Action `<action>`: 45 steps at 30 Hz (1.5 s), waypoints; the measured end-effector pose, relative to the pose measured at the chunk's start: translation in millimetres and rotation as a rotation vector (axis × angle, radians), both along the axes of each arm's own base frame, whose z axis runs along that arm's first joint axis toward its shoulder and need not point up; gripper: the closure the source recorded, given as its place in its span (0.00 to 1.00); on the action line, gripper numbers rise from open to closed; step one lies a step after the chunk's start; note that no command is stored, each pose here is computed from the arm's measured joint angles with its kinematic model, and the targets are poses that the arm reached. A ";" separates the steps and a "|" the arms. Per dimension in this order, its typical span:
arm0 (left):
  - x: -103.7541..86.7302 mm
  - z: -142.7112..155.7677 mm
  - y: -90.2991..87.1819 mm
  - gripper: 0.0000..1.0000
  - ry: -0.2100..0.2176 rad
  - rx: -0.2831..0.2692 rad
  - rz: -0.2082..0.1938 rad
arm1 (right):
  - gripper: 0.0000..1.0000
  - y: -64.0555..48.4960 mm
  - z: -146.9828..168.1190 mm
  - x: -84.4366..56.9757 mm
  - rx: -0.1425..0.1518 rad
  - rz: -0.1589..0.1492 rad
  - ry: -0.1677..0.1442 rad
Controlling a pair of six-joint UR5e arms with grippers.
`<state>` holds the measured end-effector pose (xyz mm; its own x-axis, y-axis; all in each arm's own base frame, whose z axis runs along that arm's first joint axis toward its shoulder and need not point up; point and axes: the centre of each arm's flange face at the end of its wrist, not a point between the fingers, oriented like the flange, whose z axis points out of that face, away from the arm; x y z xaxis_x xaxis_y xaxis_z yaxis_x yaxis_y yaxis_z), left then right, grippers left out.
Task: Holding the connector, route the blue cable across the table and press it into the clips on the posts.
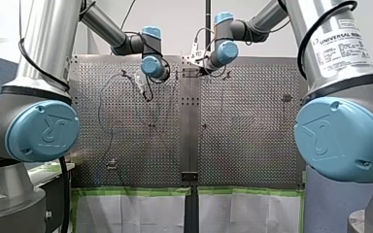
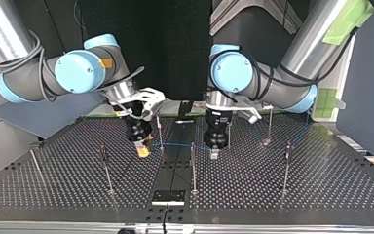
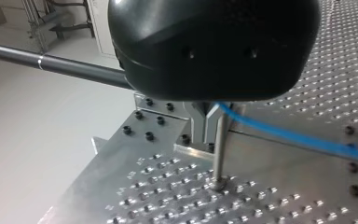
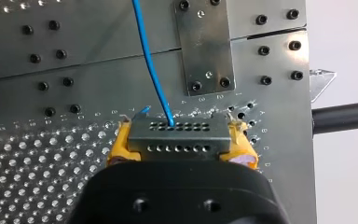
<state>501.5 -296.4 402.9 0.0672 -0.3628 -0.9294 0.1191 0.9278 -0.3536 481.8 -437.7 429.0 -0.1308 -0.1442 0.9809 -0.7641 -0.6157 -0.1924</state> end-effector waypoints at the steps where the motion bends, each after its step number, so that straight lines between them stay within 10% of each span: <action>1: 1.5 1.2 1.1 0.99 -0.002 0.001 0.000 | 1.00 -0.9 0.3 -0.3 -0.001 0.002 -0.002; 29: 75.4 -18.4 25.6 0.99 0.006 0.020 0.013 | 1.00 -60.3 -11.7 -24.1 0.003 -0.042 -0.021; 35: 74.0 -20.5 26.8 0.67 0.024 0.027 0.017 | 1.00 -64.0 -10.2 -27.2 -0.001 -0.044 -0.020; 40: 68.6 -23.7 24.3 0.06 0.054 0.052 0.030 | 1.00 -64.2 -10.3 -27.6 -0.002 -0.044 -0.018; 45: 62.3 -28.1 24.1 0.00 0.099 0.081 0.044 | 1.00 -64.1 -10.3 -27.6 -0.002 -0.044 -0.016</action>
<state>563.8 -272.3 374.9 -0.0125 -0.2848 -0.9585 0.0459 0.9574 -0.2851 454.2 -501.9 418.7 -0.1530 -0.1357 0.9789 -0.7873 -0.5820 -0.2037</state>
